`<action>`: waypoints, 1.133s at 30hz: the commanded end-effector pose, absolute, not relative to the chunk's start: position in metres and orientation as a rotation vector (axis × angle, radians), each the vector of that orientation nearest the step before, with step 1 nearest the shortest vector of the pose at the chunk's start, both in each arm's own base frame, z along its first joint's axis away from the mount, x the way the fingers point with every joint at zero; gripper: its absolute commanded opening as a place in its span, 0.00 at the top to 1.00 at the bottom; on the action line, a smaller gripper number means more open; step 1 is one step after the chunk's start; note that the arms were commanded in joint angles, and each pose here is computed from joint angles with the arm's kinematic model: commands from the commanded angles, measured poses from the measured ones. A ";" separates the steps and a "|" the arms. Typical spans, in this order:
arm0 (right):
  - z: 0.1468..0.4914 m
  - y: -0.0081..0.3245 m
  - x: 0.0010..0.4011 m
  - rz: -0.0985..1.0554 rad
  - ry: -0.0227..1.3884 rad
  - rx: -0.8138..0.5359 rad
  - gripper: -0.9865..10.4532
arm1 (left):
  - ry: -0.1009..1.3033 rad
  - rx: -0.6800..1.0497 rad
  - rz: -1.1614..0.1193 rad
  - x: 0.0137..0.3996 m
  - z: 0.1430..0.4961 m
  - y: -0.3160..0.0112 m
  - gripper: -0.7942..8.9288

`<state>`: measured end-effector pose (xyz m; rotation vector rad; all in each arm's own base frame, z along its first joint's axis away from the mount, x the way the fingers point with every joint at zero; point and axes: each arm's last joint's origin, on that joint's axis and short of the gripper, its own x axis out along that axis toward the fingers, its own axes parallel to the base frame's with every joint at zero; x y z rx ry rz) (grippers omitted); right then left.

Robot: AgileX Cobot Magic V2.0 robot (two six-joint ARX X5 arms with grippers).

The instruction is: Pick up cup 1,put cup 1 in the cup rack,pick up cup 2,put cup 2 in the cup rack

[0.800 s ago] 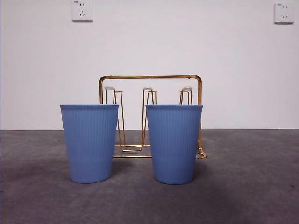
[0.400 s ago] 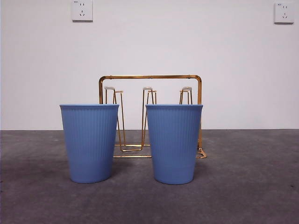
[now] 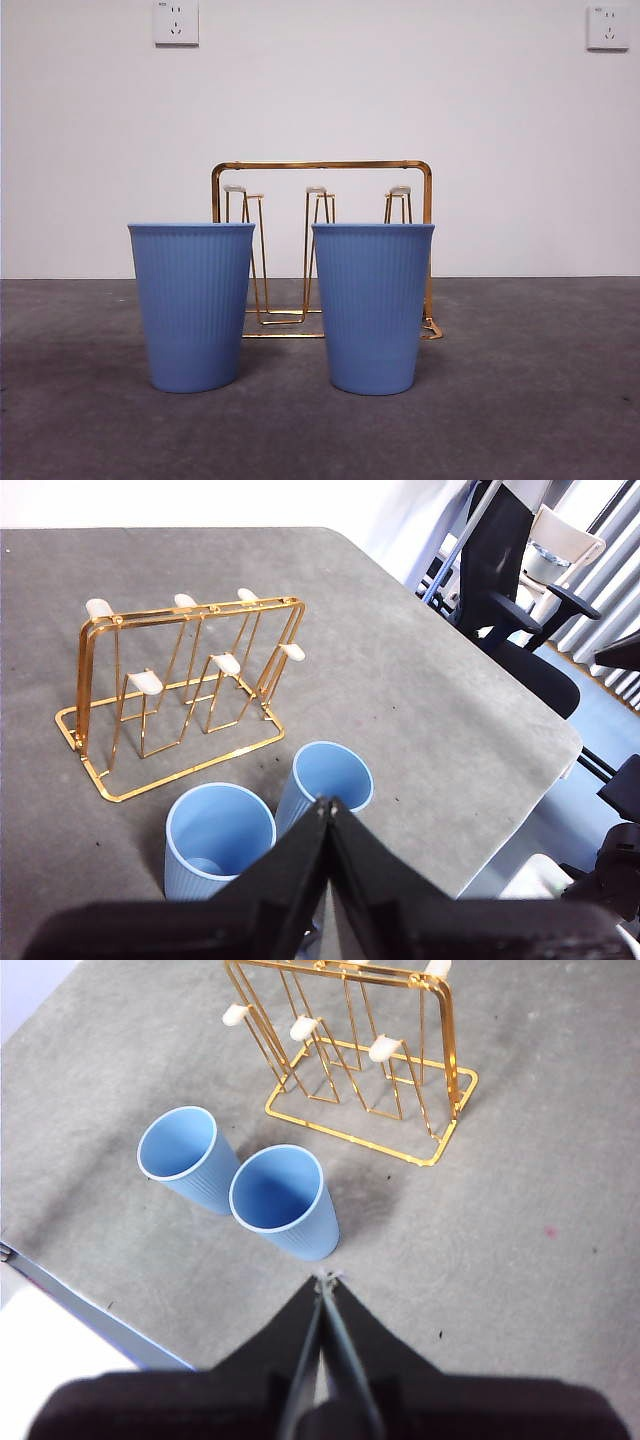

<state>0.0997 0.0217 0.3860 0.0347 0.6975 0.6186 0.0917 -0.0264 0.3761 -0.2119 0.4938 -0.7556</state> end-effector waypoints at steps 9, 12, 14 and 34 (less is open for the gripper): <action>0.387 0.022 0.101 0.619 0.704 0.074 0.43 | 0.550 -0.243 -0.833 0.100 0.372 -0.029 0.14; 0.386 0.023 0.106 0.634 0.720 0.090 0.44 | 0.554 -0.271 -0.878 0.102 0.373 -0.030 0.14; 0.386 0.024 0.110 0.658 0.733 0.112 0.44 | 0.559 -0.282 -0.912 0.103 0.373 -0.032 0.14; 0.362 0.118 0.221 0.640 1.084 -0.121 0.45 | 0.654 -0.372 -1.195 0.131 0.372 -0.063 0.15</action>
